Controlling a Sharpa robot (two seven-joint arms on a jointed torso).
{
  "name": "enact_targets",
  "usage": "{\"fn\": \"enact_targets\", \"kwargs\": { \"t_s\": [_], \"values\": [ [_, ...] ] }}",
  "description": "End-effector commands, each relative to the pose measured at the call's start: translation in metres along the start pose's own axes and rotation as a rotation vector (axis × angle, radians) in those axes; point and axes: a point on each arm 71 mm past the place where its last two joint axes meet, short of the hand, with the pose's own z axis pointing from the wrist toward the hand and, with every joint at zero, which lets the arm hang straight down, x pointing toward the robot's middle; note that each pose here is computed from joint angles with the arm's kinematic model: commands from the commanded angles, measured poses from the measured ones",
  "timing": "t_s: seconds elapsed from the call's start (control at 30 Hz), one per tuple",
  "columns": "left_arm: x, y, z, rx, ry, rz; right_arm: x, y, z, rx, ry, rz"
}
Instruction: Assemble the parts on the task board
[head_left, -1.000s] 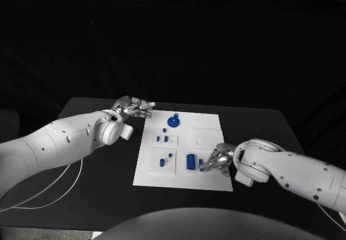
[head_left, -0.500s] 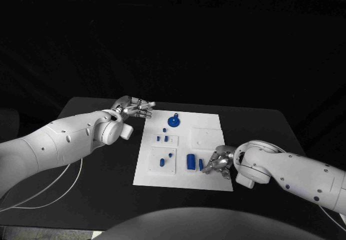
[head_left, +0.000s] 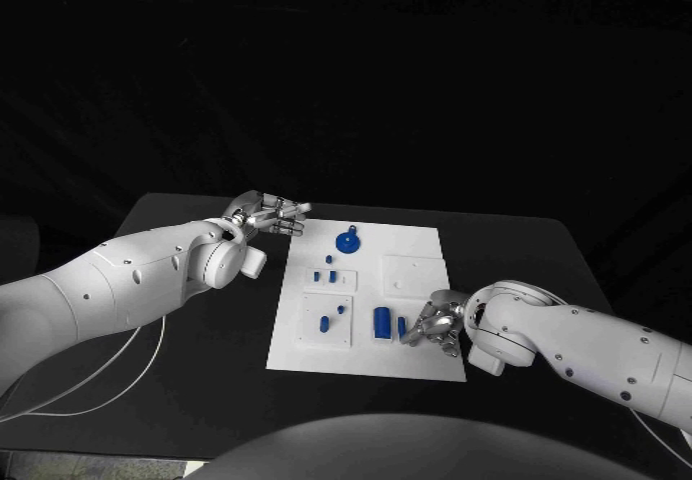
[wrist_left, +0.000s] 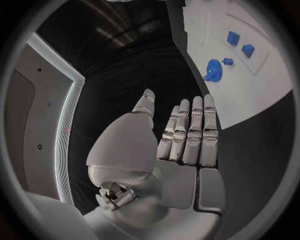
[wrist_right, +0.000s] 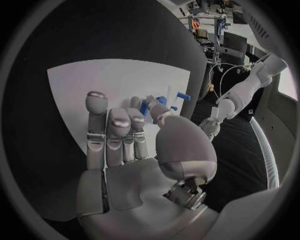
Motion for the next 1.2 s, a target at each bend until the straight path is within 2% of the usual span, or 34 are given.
{"fn": "enact_targets", "kwargs": {
  "t_s": [0.03,0.3,0.63,0.8,1.0,1.1,1.2],
  "values": [
    [0.0024,-0.0009,0.0003,0.005,0.017,-0.006,0.002,-0.001,0.002,0.020,0.025,-0.022],
    [0.0029,-0.0007,0.0004,0.002,0.021,-0.007,0.004,-0.005,0.006,0.049,0.067,-0.045],
    [0.0031,-0.0007,0.0005,0.001,0.023,-0.007,0.001,-0.006,0.008,0.050,0.047,-0.032],
    [0.0027,-0.0006,0.0004,0.002,0.022,-0.007,0.001,-0.006,0.007,0.029,0.050,-0.020],
    [0.0015,-0.0007,0.0002,0.006,0.017,-0.006,0.001,-0.007,0.003,-0.008,0.102,-0.009],
    [0.0005,-0.0009,0.0000,0.010,0.011,-0.006,-0.003,-0.005,-0.001,-0.044,0.121,0.020],
    [-0.0006,-0.0013,-0.0001,0.017,-0.001,-0.011,-0.013,0.000,-0.006,-0.094,0.112,0.064]
  ]
}}
